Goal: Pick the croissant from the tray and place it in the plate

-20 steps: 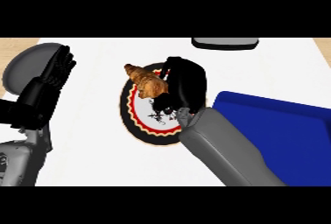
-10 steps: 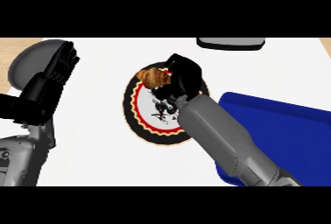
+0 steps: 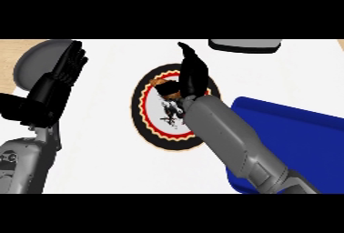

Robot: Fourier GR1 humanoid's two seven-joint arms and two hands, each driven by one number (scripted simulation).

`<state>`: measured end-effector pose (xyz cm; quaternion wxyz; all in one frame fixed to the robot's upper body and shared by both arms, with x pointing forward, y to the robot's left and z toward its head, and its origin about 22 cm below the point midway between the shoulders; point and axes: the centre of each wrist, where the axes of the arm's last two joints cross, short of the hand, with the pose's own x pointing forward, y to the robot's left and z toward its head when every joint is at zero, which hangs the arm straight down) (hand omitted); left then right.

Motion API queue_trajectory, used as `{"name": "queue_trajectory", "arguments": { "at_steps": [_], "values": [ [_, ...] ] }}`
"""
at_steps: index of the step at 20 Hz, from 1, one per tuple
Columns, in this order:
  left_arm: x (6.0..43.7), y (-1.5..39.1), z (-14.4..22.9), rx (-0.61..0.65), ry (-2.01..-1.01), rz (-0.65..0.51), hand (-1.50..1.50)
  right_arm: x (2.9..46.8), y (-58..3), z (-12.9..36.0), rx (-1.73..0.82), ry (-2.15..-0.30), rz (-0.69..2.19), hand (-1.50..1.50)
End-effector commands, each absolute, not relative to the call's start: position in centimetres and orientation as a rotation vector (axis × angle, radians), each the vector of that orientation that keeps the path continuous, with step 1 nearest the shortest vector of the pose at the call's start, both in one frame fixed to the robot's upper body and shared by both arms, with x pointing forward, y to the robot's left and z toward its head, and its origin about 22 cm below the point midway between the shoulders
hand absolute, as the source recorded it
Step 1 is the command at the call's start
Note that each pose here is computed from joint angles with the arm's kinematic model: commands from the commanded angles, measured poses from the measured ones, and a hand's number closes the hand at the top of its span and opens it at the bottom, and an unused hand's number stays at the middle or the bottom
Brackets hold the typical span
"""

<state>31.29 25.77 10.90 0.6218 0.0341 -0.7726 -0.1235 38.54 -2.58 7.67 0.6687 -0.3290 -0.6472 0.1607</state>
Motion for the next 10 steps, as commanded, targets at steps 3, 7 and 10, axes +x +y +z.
{"name": "queue_trajectory", "arguments": {
  "at_steps": [3,7,10],
  "values": [
    [29.9,26.5,9.9,0.075,-1.773,-0.296,0.0,38.7,-2.9,8.0,-0.69,-1.574,0.09,-1.5],
    [31.3,28.1,10.2,0.109,-1.764,-0.253,0.0,37.3,-3.6,6.7,-0.607,-1.611,0.006,-1.5],
    [30.1,29.1,9.6,0.135,-1.753,-0.235,0.0,38.0,-4.5,7.5,-0.586,-1.62,-0.071,-1.5]
  ]
}}
